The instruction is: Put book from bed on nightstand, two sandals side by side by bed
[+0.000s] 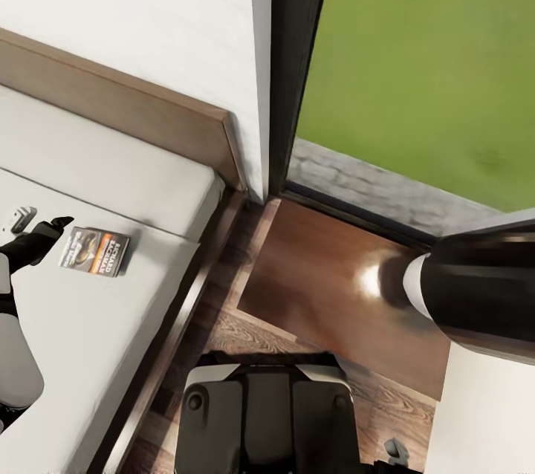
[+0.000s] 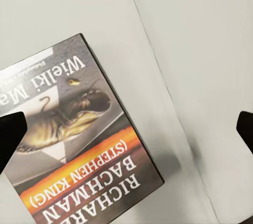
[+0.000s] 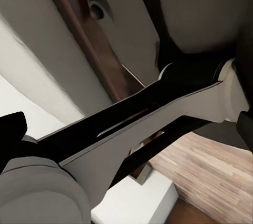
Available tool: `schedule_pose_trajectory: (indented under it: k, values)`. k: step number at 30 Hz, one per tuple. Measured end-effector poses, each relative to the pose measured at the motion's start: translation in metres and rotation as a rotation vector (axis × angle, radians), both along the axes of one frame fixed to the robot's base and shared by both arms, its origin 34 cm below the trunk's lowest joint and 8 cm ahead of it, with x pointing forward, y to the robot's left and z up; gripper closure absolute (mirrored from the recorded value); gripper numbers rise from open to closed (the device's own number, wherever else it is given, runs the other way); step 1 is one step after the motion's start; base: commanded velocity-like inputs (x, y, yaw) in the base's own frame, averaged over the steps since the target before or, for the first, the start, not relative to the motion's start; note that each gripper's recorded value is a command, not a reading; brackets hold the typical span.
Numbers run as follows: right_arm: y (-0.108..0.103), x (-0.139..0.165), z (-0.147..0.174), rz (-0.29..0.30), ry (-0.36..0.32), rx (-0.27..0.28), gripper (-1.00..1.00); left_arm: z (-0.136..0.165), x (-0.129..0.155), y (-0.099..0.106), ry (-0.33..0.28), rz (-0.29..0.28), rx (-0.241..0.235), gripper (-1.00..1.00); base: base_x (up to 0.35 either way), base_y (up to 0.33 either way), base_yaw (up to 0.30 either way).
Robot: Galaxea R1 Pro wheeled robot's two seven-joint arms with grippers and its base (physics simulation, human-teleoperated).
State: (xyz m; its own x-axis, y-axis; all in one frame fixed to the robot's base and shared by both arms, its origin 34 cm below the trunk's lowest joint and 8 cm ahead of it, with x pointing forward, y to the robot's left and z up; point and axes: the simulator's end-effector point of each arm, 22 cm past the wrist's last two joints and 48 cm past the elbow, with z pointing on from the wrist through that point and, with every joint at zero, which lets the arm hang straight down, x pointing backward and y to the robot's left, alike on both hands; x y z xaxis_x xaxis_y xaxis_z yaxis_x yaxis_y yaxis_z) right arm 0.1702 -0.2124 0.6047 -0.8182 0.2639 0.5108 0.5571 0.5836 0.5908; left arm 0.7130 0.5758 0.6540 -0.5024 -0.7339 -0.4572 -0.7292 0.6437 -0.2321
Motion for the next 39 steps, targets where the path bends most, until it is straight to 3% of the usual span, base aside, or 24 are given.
schedule_pose_trajectory:
  k: [39]
  values:
    - [-0.001,0.01,-0.017,-0.001,-0.001,0.0,-1.0,-0.017,0.005,0.002,0.007,0.0,0.005,-1.0,0.0,0.0,0.0]
